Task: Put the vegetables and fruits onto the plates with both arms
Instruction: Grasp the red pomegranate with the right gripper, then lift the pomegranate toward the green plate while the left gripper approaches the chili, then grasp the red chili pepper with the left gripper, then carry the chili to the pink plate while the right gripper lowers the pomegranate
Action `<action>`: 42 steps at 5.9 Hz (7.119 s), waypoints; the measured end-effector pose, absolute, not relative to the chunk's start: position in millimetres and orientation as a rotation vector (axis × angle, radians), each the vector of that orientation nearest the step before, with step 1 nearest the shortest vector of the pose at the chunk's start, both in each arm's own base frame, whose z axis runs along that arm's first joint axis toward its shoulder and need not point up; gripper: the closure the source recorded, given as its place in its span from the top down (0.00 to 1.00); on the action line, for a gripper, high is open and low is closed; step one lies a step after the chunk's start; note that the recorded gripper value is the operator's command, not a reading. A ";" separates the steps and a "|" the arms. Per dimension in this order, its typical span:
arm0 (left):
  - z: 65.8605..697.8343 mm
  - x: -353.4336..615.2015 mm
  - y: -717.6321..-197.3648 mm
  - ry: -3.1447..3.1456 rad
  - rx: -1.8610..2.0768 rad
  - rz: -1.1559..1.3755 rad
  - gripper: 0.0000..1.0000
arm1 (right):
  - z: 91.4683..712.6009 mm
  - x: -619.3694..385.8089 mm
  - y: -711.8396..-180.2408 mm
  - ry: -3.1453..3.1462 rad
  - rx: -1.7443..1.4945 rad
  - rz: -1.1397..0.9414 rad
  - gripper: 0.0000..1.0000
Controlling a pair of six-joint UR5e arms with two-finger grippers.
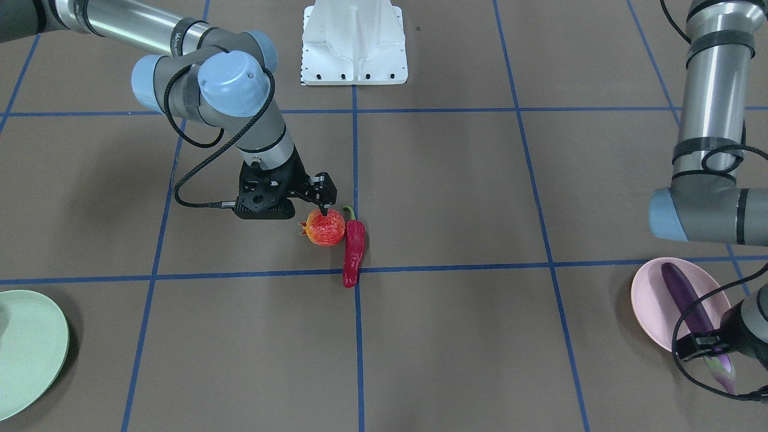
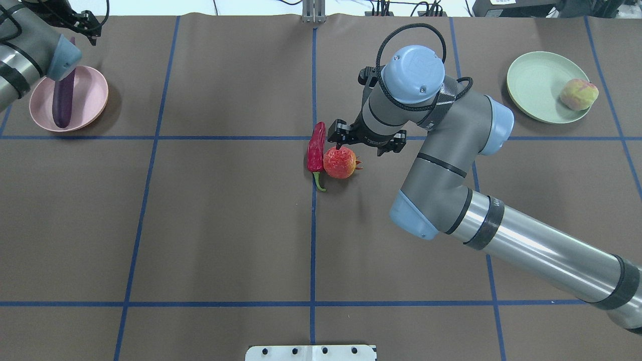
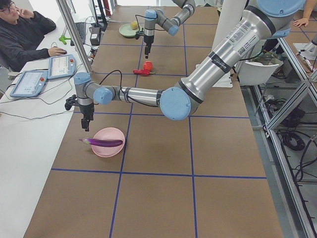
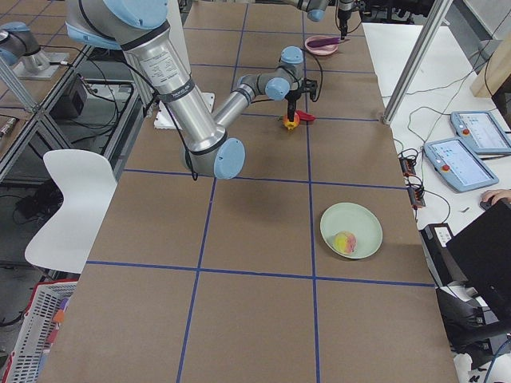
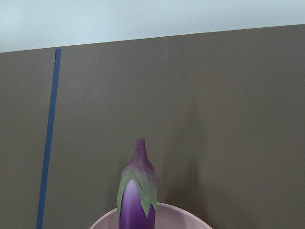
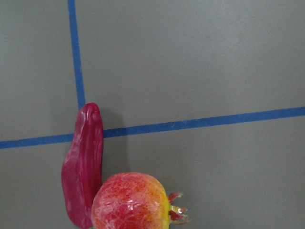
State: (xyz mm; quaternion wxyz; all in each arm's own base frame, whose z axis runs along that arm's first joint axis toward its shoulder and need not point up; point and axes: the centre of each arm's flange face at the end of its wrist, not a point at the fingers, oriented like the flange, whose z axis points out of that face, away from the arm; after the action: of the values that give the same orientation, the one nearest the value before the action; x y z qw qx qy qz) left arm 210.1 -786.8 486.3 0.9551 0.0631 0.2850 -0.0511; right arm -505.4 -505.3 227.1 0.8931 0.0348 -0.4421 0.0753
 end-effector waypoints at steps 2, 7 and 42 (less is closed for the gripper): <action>478.0 211.4 -786.3 0.599 0.132 -0.119 1.00 | 232.3 -534.8 -505.6 -0.933 0.101 0.141 1.00; 482.3 211.4 -784.4 0.599 0.127 -0.120 1.00 | 240.2 -561.7 -496.9 -0.912 0.124 0.123 1.00; 300.6 302.6 -738.2 0.956 0.074 -0.097 0.00 | 558.7 -185.8 -670.7 -0.596 0.249 -0.248 0.99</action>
State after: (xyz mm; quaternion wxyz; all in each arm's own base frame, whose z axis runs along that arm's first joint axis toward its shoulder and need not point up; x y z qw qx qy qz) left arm 302.6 -738.2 300.6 0.8862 0.0354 0.4596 -0.0467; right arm -185.8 -670.7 558.7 0.9407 0.1222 -0.2921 -0.1214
